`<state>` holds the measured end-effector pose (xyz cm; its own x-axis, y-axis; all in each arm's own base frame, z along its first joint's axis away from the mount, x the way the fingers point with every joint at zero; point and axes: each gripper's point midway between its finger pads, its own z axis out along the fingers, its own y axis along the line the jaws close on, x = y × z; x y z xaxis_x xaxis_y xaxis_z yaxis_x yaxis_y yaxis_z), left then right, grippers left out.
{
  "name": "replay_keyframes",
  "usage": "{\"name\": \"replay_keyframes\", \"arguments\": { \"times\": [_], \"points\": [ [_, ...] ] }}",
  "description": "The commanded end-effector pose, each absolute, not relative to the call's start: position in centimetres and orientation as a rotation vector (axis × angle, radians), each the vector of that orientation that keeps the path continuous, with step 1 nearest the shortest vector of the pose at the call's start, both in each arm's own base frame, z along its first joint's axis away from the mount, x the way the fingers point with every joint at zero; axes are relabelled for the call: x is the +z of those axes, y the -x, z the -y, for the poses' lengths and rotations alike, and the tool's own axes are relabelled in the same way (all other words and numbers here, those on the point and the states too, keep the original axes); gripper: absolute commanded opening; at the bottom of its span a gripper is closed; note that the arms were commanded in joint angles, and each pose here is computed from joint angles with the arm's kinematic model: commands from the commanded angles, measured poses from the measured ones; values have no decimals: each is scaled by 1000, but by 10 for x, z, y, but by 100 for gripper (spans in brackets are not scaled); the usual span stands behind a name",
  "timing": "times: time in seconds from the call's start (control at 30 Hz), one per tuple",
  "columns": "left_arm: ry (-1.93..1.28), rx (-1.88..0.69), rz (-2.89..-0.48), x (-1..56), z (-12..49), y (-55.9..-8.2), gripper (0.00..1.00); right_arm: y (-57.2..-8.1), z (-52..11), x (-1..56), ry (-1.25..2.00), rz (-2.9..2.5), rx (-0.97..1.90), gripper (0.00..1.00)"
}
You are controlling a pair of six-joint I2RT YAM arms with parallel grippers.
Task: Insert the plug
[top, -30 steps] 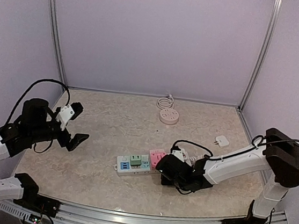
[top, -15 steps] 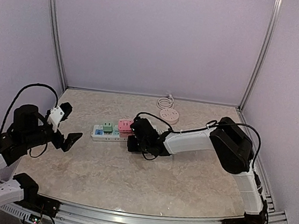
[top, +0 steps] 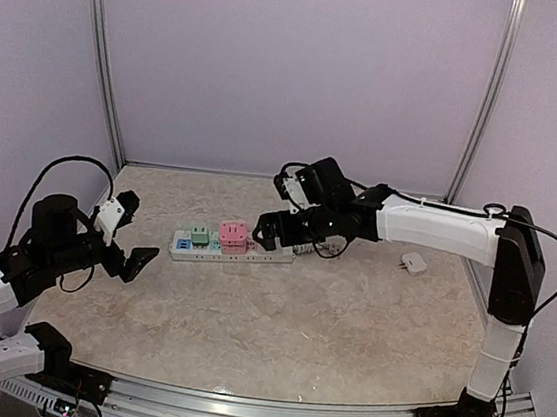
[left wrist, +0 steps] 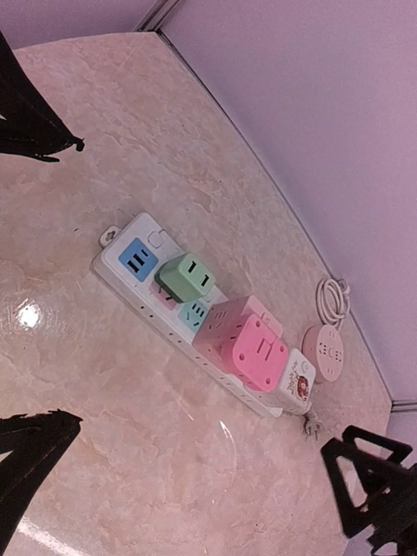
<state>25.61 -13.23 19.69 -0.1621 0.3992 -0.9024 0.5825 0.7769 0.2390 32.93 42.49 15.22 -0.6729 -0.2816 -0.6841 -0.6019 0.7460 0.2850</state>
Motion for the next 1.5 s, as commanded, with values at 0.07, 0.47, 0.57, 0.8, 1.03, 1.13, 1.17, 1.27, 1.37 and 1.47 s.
{"name": "replay_keyframes", "arguments": {
  "times": [0.07, 0.47, 0.57, 0.8, 1.03, 1.13, 1.17, 1.27, 1.37, 1.47],
  "points": [
    [-689, -259, -1824, 191, 133, -259, 99, -457, -318, 146, 333, -2491, 252, 100],
    [-661, -246, -1852, 184, 122, -263, 98, -567, -322, 96, 336, -2393, 117, 100],
    [-672, -260, -1851, 182, 125, -263, 98, -572, -326, 75, 339, -2399, 115, 100],
    [-675, -265, -1853, 182, 126, -263, 98, -578, -309, 30, 355, -2434, -51, 100],
    [-690, -267, -1851, 179, 127, -263, 97, -568, -309, -1, 416, -2496, -60, 98],
    [-689, -259, -1848, 180, 126, -264, 98, -558, -302, -5, 399, -2540, -76, 97],
    [-691, -257, -1847, 180, 126, -264, 97, -553, -299, -6, 397, -2560, -84, 96],
    [-695, -248, -1840, 181, 126, -264, 97, -531, -283, -5, 391, -2623, -138, 83],
    [-702, -239, -1828, 183, 126, -264, 97, -502, -266, -12, 409, -2688, -190, 74],
    [-704, -241, -1826, 183, 126, -264, 98, -472, -250, -17, 407, -2740, -199, 67]
  ]
}}
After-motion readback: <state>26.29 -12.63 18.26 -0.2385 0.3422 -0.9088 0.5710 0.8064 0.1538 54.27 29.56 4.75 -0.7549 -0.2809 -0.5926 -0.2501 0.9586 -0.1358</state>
